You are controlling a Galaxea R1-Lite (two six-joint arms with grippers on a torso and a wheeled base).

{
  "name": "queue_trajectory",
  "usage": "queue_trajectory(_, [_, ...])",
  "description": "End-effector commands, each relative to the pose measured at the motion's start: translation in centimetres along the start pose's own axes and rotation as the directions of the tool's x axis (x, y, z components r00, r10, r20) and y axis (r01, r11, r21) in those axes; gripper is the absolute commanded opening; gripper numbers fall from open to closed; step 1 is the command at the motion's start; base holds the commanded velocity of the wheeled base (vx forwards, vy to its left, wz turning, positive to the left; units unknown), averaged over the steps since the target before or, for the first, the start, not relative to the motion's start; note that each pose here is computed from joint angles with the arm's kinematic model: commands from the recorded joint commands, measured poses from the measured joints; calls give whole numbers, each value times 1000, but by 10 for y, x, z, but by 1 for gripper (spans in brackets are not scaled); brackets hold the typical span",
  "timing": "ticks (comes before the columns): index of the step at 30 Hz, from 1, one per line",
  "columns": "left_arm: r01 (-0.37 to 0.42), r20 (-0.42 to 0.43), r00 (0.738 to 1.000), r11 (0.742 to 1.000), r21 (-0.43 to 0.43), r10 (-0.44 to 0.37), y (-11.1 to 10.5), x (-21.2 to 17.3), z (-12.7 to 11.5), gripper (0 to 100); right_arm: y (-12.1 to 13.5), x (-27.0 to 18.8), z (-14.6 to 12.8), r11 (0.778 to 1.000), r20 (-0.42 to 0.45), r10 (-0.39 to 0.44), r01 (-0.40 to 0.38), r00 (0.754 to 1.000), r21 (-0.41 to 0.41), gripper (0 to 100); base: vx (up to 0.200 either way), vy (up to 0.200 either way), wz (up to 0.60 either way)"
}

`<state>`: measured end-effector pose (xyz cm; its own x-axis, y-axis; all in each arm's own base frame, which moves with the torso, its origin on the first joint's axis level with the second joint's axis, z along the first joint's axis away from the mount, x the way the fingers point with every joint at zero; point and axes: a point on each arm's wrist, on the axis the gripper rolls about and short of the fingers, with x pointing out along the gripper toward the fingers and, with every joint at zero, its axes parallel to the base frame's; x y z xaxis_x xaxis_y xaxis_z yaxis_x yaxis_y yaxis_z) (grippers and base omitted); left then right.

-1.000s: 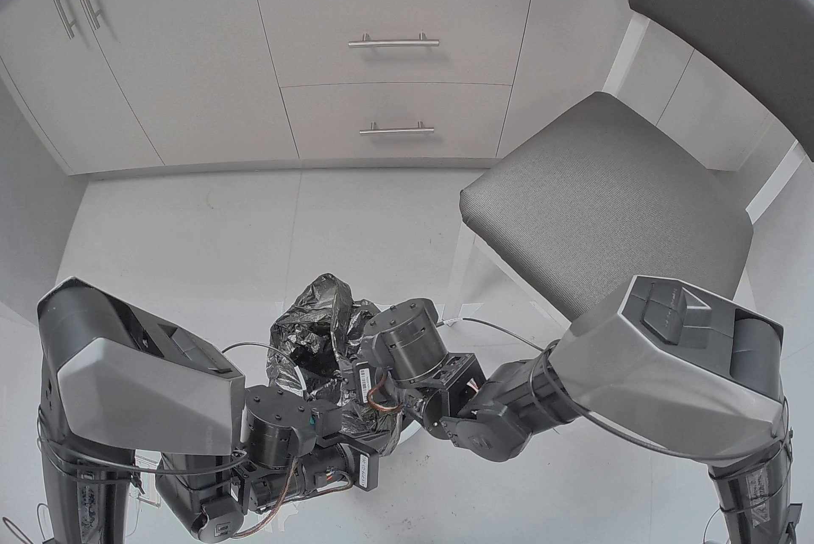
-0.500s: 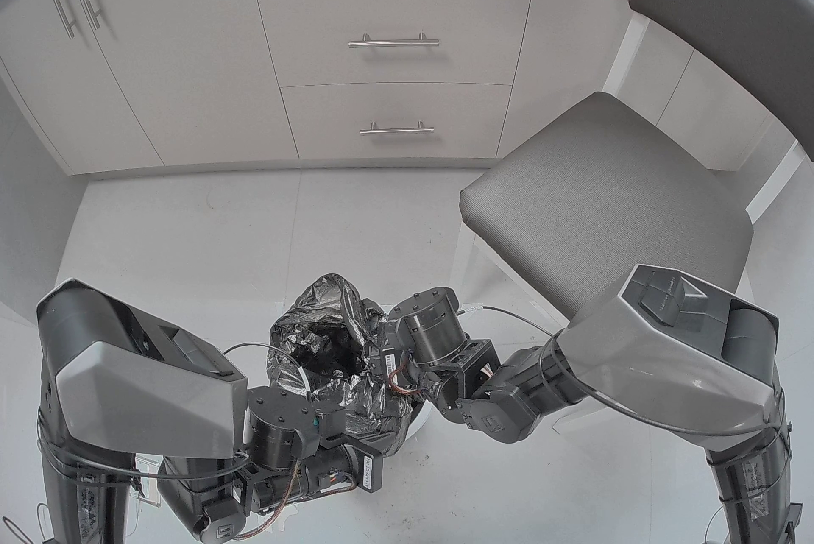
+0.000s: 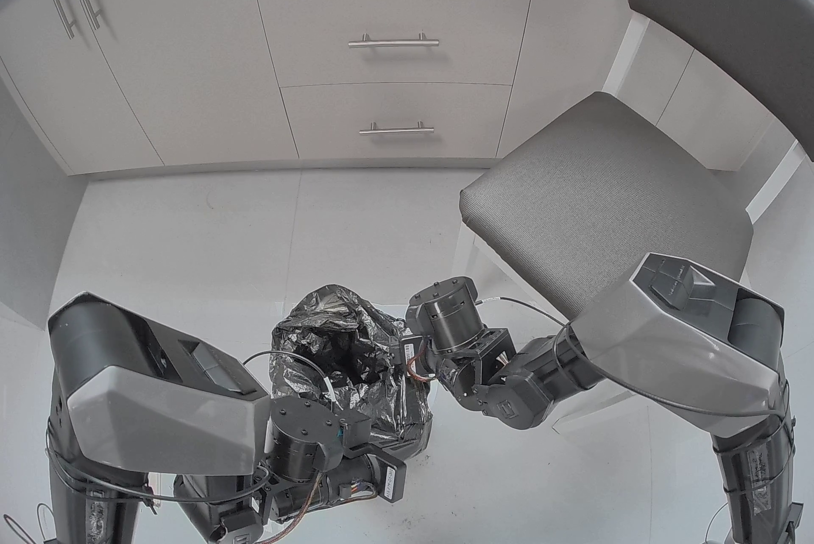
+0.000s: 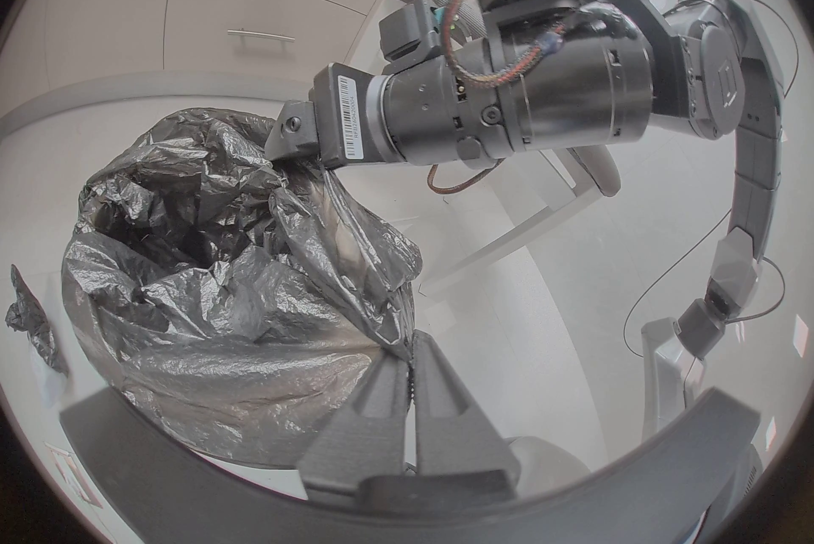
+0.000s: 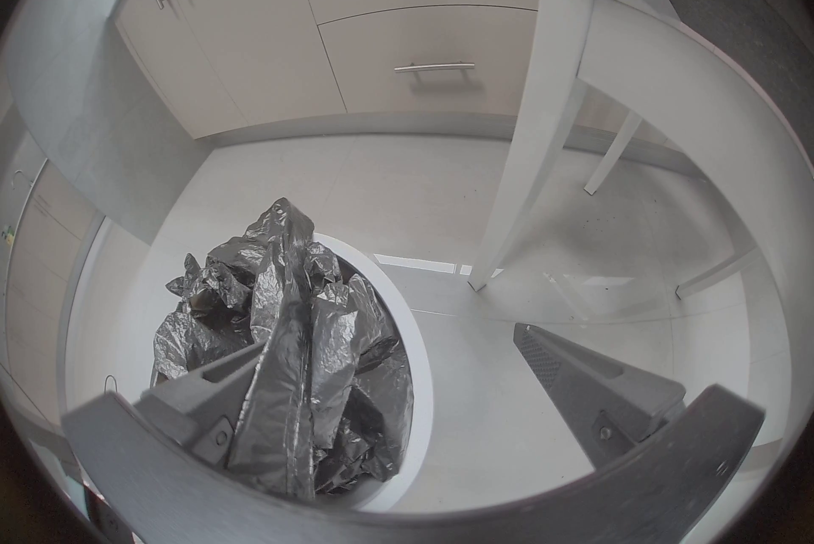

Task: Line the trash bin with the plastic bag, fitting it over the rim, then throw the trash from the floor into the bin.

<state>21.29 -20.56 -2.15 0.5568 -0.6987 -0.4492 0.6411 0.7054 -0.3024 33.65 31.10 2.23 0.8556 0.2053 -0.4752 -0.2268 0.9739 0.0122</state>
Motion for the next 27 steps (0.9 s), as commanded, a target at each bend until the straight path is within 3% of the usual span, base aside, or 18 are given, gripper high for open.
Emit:
queue_trajectory(1, [0, -8, 1000, 1000, 0, 0, 1, 6, -4, 0, -2, 1, 1, 1000, 0, -5, 5, 1000, 3, 100, 0, 0, 0])
queue_trajectory(7, [-8, -26, 1000, 1000, 29, 9, 5, 16, -12, 0, -3, 4, -1, 1000, -3, -10, 10, 1000, 2, 100, 0, 0, 0])
queue_trajectory(13, [-109, -5, 994, 988, 111, 110, 6, 28, -18, 0, -6, 10, -5, 999, -6, -32, 32, 999, 7, 100, 0, 0, 0])
queue_trajectory(27, [-89, 8, 996, 988, 126, 89, -3, 32, -18, 0, -12, 16, -6, 995, 12, -98, 98, 995, 28, 100, 0, 0, 0])
